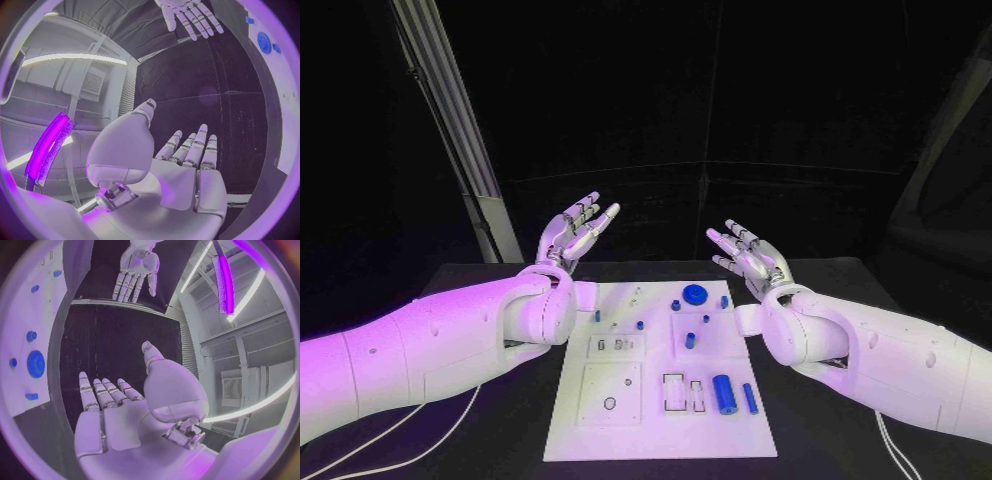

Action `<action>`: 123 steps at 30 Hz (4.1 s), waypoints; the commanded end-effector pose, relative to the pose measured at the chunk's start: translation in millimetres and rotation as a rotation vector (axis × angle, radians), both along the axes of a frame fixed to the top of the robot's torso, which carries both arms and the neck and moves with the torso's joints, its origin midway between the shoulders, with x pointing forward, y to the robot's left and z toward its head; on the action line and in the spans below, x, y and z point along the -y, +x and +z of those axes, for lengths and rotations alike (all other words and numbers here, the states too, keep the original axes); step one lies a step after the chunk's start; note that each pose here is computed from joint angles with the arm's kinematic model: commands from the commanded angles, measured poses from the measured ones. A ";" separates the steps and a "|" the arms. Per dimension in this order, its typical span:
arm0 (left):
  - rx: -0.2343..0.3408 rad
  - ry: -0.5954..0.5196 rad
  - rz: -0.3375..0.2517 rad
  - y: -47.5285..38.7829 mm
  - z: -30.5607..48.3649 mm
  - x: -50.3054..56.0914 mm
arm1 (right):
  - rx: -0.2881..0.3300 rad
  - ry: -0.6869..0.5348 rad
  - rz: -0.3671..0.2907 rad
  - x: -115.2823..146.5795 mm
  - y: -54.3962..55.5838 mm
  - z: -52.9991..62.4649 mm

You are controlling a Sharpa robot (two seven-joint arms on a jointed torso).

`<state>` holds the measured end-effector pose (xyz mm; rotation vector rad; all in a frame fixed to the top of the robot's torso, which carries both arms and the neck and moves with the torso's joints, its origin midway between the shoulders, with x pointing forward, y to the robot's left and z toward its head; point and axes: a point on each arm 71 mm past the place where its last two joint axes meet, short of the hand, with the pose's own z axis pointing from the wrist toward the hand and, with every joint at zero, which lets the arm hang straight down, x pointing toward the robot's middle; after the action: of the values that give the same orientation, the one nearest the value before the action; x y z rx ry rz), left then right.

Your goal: Assemble the parts on the task board

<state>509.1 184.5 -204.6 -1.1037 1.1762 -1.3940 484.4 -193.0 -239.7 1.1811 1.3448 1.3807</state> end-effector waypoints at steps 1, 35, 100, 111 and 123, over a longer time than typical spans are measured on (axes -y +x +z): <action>0.059 -0.080 -0.052 0.5 5.8 2.5 | -0.006 -0.022 0.196 -11.9 -1.2 -2.2; 0.037 -0.098 -0.166 -29.1 13.1 -33.2 | 0.377 -0.735 0.260 17.4 23.7 32.4; -0.026 -0.180 -0.290 -46.2 15.3 -6.2 | 0.502 -1.441 0.475 -29.4 42.5 47.1; -0.030 -0.181 -0.284 -45.9 15.4 -8.4 | 0.558 -1.413 0.426 -32.3 42.5 52.4; -0.031 -0.184 -0.288 -45.8 15.3 -8.7 | 0.661 -1.285 0.265 -44.8 46.4 65.2</action>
<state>463.5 194.6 -190.7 -1.1201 1.2861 -1.7172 529.1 -149.1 -182.8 -0.3497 1.5501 0.6154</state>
